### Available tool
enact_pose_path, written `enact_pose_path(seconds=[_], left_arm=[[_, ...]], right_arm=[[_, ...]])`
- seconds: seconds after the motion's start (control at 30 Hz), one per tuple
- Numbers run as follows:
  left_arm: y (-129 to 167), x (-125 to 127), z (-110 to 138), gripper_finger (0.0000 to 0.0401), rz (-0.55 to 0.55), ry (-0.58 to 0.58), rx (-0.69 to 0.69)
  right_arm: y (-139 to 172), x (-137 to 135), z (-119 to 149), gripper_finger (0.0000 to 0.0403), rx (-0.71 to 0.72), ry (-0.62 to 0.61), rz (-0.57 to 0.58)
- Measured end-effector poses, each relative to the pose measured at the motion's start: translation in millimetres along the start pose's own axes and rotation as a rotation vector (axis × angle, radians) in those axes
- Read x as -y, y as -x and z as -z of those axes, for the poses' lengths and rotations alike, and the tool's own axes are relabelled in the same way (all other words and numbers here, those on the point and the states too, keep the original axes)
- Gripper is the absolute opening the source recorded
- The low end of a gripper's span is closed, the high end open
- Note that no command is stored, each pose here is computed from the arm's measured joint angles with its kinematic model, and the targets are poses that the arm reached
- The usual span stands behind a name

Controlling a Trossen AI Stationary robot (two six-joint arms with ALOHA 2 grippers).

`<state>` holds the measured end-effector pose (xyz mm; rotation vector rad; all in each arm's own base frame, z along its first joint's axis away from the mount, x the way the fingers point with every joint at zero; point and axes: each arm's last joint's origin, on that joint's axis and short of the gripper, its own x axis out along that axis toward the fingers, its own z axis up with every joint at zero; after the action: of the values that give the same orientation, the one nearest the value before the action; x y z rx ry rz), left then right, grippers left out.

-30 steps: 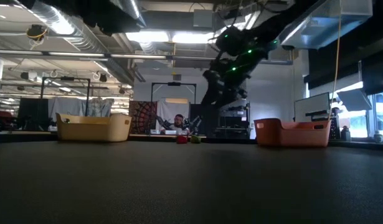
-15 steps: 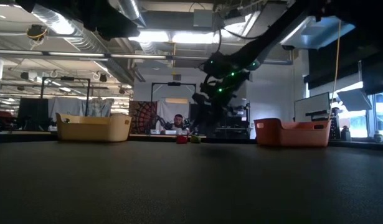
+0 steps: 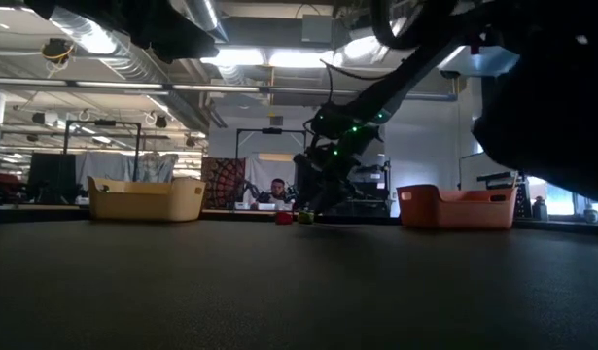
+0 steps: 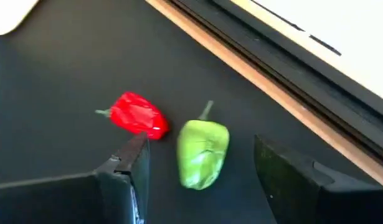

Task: Sort produce into baskets
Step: Put the green chili pepper into the orange bin

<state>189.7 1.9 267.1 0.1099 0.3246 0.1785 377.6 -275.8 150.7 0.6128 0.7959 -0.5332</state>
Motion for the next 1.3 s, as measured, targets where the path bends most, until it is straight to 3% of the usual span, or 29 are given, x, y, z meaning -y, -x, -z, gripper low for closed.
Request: enact_pose_path(seconds=[0.2, 0.57, 0.8, 1.1, 1.3], left_arm=[[0.0, 0.0, 0.0, 0.0173, 0.0, 0.0, 0.0], [0.0, 0.0, 0.5, 0.0173, 0.0, 0.002, -0.004], [-0.2, -0.7, 0.5, 0.0173, -0.003, 0.004, -0.004], [-0.2, -0.6, 1.1, 0.0173, -0.003, 0.019, -0.011], [-0.1, -0.5, 1.2, 0.0173, -0.002, 0.019, -0.012]], right_arm=[[-2.3, 3.3, 1.7, 0.0203, -0.058, -0.027, -0.007], [-7.4, 16.2, 4.6, 0.0068, -0.076, -0.034, 0.053], [-7.5, 16.6, 2.1, 0.001, -0.046, 0.061, 0.089], [-5.4, 14.2, 2.1, 0.0004, -0.05, 0.112, 0.089], [16.6, -1.0, -6.9, 0.0005, -0.01, 0.157, 0.077]])
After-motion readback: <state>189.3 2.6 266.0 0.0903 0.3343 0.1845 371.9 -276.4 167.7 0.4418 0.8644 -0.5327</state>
